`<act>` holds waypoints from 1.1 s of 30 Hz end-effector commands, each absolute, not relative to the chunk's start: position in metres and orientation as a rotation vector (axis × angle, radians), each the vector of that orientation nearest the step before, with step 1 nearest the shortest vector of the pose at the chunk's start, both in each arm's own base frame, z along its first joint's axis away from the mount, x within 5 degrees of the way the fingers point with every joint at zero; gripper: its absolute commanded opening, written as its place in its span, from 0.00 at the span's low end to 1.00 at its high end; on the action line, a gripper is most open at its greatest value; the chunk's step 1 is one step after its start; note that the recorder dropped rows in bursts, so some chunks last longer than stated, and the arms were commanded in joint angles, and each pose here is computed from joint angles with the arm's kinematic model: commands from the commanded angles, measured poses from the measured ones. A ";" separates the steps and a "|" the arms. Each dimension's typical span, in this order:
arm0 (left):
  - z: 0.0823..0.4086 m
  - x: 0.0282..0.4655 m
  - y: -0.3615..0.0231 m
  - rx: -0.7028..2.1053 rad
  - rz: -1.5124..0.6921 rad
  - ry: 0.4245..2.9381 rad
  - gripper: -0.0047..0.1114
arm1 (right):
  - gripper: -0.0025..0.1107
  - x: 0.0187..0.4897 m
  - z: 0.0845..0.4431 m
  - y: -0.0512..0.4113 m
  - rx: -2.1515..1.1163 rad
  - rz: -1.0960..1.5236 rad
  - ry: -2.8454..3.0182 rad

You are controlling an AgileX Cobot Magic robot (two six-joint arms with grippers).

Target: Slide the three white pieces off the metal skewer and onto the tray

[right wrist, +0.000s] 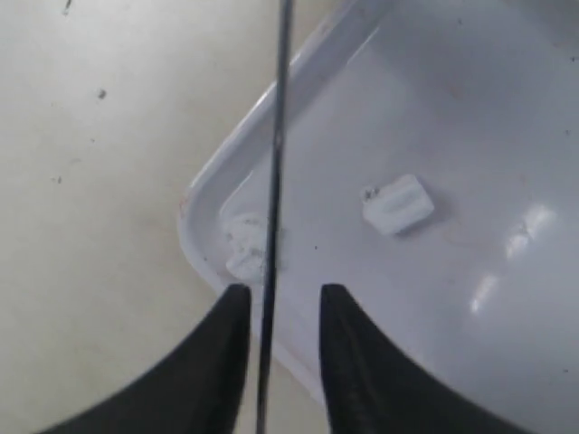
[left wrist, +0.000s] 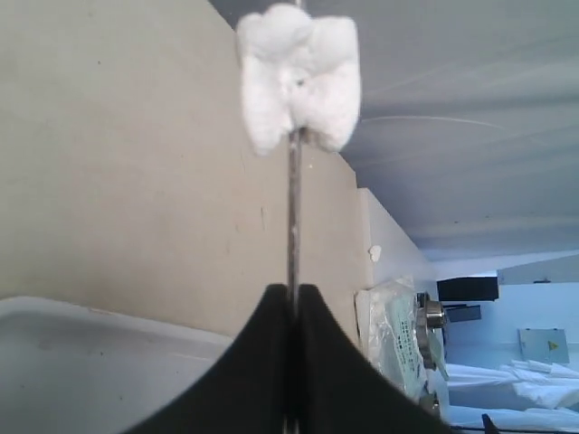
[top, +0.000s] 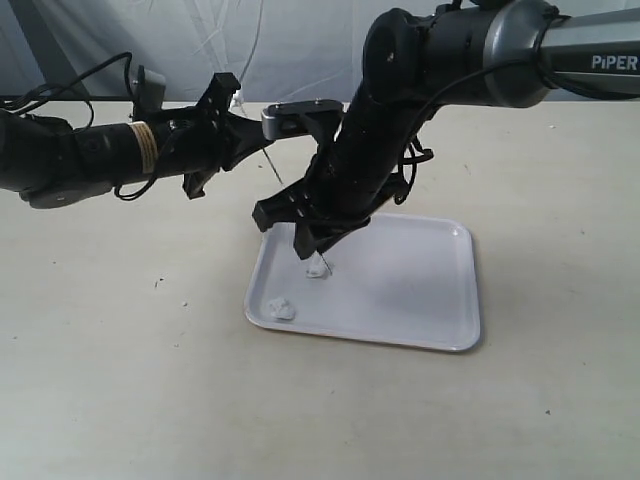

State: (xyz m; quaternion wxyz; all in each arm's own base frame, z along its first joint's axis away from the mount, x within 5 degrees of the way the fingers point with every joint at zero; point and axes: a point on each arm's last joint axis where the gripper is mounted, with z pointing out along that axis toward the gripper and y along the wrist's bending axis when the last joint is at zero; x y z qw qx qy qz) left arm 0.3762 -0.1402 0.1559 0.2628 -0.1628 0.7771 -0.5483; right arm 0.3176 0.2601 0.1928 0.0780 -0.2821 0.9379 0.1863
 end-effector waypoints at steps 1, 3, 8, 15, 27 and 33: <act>0.158 0.371 -0.145 -0.437 -1.525 2.130 0.04 | 0.46 0.322 0.201 0.264 -0.784 0.610 2.749; 0.158 0.369 -0.149 -0.416 -1.533 2.138 0.04 | 0.43 0.323 0.200 0.264 -0.773 0.611 2.736; 0.158 0.364 -0.160 -0.385 -1.560 2.149 0.04 | 0.16 0.327 0.201 0.265 -0.753 0.609 2.700; 0.155 0.369 -0.155 -0.425 -1.484 2.145 0.04 | 0.02 0.323 0.199 0.261 -0.830 0.552 2.742; 0.157 0.379 -0.130 -0.467 -1.451 2.099 0.28 | 0.02 0.325 0.198 0.258 -0.816 0.504 2.745; 0.157 0.379 -0.130 -0.471 -1.450 2.098 0.31 | 0.02 0.325 0.198 0.259 -0.811 0.505 2.737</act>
